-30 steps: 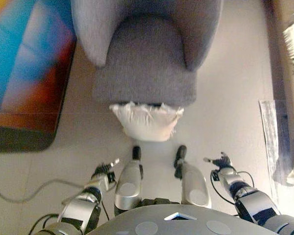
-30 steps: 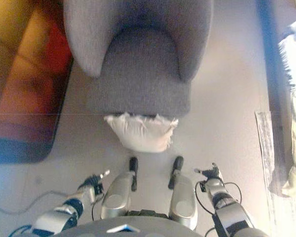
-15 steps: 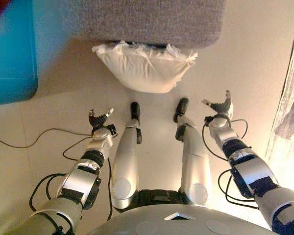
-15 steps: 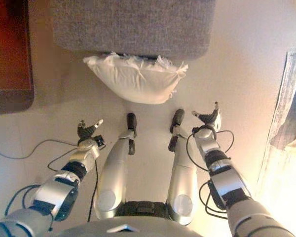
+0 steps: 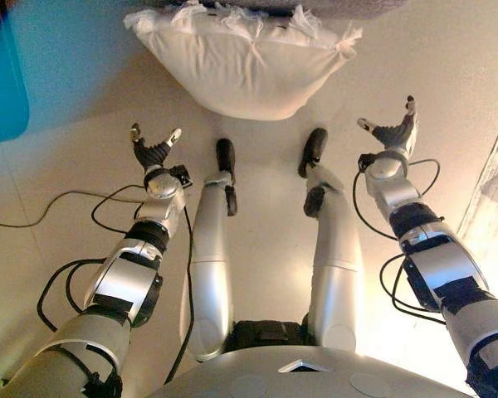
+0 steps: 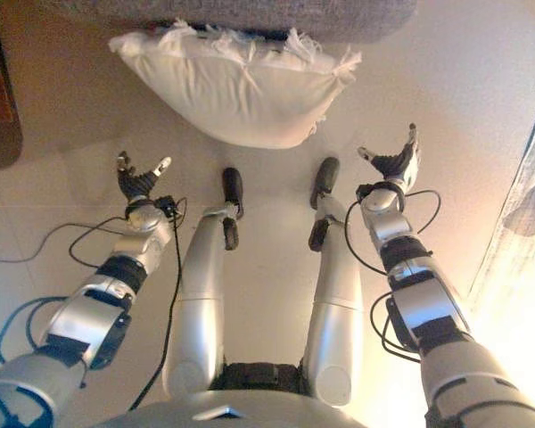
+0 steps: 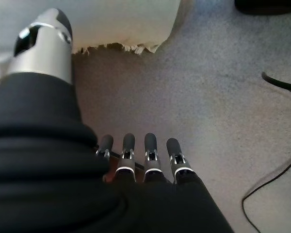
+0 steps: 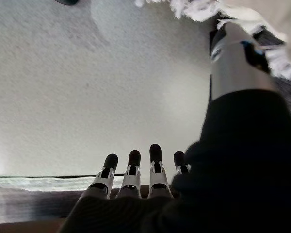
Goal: Pick up the cushion and take it to the sofa
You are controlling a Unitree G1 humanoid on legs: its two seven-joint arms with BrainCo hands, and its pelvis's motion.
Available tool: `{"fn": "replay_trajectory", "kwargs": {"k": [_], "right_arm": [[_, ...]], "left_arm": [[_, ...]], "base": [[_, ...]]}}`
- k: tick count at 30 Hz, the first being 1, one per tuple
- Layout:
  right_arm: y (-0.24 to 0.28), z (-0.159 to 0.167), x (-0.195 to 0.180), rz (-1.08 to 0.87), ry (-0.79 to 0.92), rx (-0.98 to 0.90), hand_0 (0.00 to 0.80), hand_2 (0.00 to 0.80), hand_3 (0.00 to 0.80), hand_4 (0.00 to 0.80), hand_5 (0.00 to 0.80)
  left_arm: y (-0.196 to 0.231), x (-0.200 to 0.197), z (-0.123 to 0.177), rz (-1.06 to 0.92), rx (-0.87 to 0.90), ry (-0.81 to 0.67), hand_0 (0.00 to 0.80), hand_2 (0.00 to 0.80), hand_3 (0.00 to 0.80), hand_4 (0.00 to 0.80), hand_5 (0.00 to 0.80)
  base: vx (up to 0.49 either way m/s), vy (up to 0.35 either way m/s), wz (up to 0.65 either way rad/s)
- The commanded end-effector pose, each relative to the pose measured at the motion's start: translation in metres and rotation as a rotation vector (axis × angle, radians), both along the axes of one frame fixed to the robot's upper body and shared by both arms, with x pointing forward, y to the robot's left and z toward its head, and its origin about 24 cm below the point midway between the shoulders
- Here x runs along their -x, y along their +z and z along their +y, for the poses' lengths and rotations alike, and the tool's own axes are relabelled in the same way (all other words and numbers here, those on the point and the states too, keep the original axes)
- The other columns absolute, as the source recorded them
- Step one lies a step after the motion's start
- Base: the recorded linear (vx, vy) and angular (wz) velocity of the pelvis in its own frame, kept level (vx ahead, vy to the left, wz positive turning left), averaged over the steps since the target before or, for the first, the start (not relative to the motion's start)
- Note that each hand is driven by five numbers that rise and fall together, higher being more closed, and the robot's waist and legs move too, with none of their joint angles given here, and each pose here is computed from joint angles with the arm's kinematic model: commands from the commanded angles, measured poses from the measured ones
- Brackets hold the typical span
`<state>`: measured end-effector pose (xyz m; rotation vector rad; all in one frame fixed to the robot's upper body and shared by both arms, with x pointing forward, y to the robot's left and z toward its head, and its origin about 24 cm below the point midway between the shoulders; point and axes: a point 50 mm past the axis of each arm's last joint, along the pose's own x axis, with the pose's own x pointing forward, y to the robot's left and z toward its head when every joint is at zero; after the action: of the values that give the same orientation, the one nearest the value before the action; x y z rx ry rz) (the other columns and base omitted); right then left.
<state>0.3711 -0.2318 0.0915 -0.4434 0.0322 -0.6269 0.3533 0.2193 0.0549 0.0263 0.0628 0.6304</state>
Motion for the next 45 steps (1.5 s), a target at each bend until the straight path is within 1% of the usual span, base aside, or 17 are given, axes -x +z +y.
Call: {"fn": "replay_trajectory", "kwargs": {"k": [1,4,5,6,7,9,12,15,19,27,32,33,34,35,38,42,45], "right_arm": [[0.015,-0.015,0.003,-0.089,-0.004,0.084,0.000,0.000,0.000,0.000,0.000],[0.033,-0.013,-0.004,-0.133,0.030,0.106,0.000,0.000,0.000,0.000,0.000],[0.037,-0.010,-0.004,-0.157,0.047,0.100,0.000,0.000,0.000,0.000,0.000],[0.035,-0.005,-0.002,-0.181,0.064,0.078,0.000,0.000,0.000,0.000,0.000],[0.035,0.000,-0.004,-0.191,0.087,0.070,0.000,0.000,0.000,0.000,0.000],[0.045,0.013,-0.009,-0.210,0.182,0.055,0.000,0.000,0.000,0.000,0.000],[0.063,0.021,-0.016,-0.221,0.284,0.069,0.000,0.000,0.000,0.000,0.000],[0.072,0.017,-0.018,-0.230,0.318,0.078,0.000,0.000,0.000,0.000,0.000],[0.084,0.010,-0.019,-0.255,0.350,0.089,0.000,0.000,0.000,0.000,0.000],[0.115,0.020,-0.023,-0.354,0.479,0.082,0.000,0.000,0.000,0.000,0.000],[0.136,0.034,-0.026,-0.399,0.591,0.048,0.000,0.000,0.000,0.000,0.000],[0.157,0.052,-0.011,-0.616,0.726,0.259,0.000,0.000,0.000,0.000,0.000],[0.152,0.053,-0.005,-0.656,0.756,0.311,0.000,0.000,0.000,0.000,0.000],[0.124,0.027,-0.025,-0.362,0.642,-0.069,0.000,0.000,0.000,0.000,0.000],[0.124,0.015,-0.023,-0.362,0.751,-0.101,0.000,0.000,0.000,0.000,0.000],[0.156,0.041,-0.015,-0.417,0.889,-0.076,0.000,0.000,0.000,0.000,0.000],[0.167,0.051,-0.011,-0.442,0.930,-0.053,0.000,0.000,0.000,0.000,0.000]], "left_arm": [[0.012,0.001,0.011,-0.086,0.003,0.071,0.000,0.000,0.000,0.000,0.000],[0.024,-0.003,0.015,-0.132,-0.007,0.085,0.000,0.000,0.000,0.000,0.000],[0.018,0.000,0.012,-0.122,0.025,0.106,0.000,0.000,0.000,0.000,0.000],[0.008,0.006,0.001,-0.149,0.005,0.106,0.000,0.000,0.000,0.000,0.000],[0.011,0.003,-0.007,-0.158,0.012,0.080,0.000,0.000,0.000,0.000,0.000],[0.036,-0.010,-0.002,-0.190,0.006,0.089,0.000,0.000,0.000,0.000,0.000],[0.076,-0.027,0.021,-0.233,-0.004,0.054,0.000,0.000,0.000,0.000,0.000],[0.090,-0.030,0.030,-0.253,-0.073,-0.026,0.000,0.000,0.000,0.000,0.000],[0.100,-0.030,0.039,-0.278,-0.093,-0.048,0.000,0.000,0.000,0.000,0.000],[0.128,-0.035,0.042,-0.347,-0.094,-0.098,0.000,0.000,0.000,0.000,0.000],[0.149,-0.042,0.031,-0.391,-0.078,-0.183,0.000,0.000,0.000,0.000,0.000],[0.151,-0.043,0.029,-0.392,-0.068,-0.210,0.000,0.000,0.000,0.000,0.000],[0.152,-0.043,0.034,-0.410,-0.063,-0.242,0.000,0.000,0.000,0.000,0.000],[0.149,-0.043,0.034,-0.409,-0.058,-0.256,0.000,0.000,0.000,0.000,0.000],[0.156,-0.047,0.024,-0.400,-0.043,-0.296,0.000,0.000,0.000,0.000,0.000],[0.180,-0.050,0.021,-0.405,-0.034,-0.298,0.000,0.000,0.000,0.000,0.000],[0.184,-0.051,0.019,-0.413,-0.016,-0.302,0.000,0.000,0.000,0.000,0.000]], "base": [[-0.032,0.059,-0.10],[-0.036,0.040,-0.09],[-0.005,-0.077,-0.10],[0.000,-0.096,-0.16],[0.024,-0.070,-0.10],[0.007,0.069,0.13],[-0.009,0.136,0.03],[0.077,0.101,-0.15],[0.035,0.074,-0.12],[0.011,0.025,-0.02],[-0.001,0.013,-0.01],[-0.027,0.055,-0.01],[-0.021,0.051,-0.03],[-0.046,0.036,-0.04],[-0.018,-0.047,-0.06],[-0.009,-0.021,-0.02],[-0.011,0.025,-0.10]]}}
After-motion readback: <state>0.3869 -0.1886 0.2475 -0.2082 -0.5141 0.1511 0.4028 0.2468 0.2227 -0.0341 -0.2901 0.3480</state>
